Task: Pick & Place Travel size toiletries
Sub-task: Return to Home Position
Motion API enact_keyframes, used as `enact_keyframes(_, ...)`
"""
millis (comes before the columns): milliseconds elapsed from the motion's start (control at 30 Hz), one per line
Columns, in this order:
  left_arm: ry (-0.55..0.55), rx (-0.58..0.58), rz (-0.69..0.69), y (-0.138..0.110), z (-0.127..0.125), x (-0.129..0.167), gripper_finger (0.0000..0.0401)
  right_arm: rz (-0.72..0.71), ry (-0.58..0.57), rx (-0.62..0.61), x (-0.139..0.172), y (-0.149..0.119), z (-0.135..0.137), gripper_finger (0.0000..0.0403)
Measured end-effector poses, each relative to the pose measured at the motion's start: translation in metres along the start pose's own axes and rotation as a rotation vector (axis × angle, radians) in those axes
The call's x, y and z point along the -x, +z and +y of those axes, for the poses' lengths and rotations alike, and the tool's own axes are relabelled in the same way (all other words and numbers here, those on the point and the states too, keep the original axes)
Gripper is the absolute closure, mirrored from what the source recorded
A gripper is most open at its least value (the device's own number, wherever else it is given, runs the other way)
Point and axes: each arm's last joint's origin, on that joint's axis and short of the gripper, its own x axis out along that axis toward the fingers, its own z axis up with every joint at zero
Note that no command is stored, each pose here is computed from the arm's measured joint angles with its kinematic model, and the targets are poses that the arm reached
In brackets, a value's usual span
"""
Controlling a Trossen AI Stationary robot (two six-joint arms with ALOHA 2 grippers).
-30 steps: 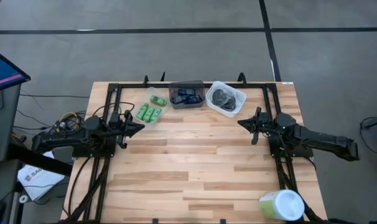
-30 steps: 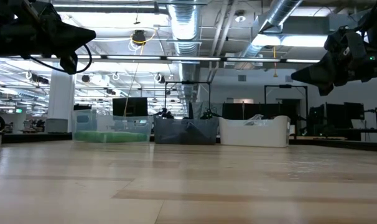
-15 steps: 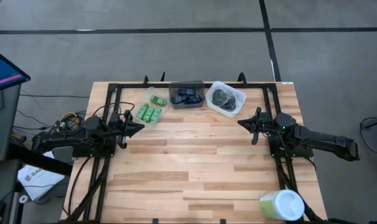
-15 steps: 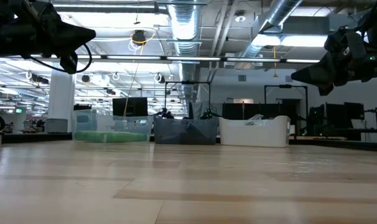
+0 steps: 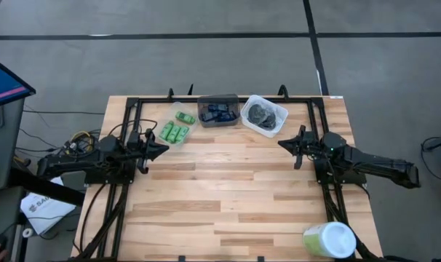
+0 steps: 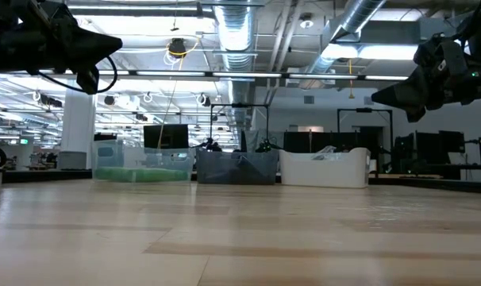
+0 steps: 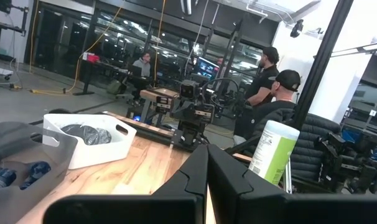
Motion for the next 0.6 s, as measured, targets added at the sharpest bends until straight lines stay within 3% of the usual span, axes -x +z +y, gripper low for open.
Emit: enact_keyframes(600,-0.004,0.0,-0.012,0.0012,-0.0004,0.0,0.0401,0.0,0.0,0.0,0.0,-0.0001,0.0,0.0403)
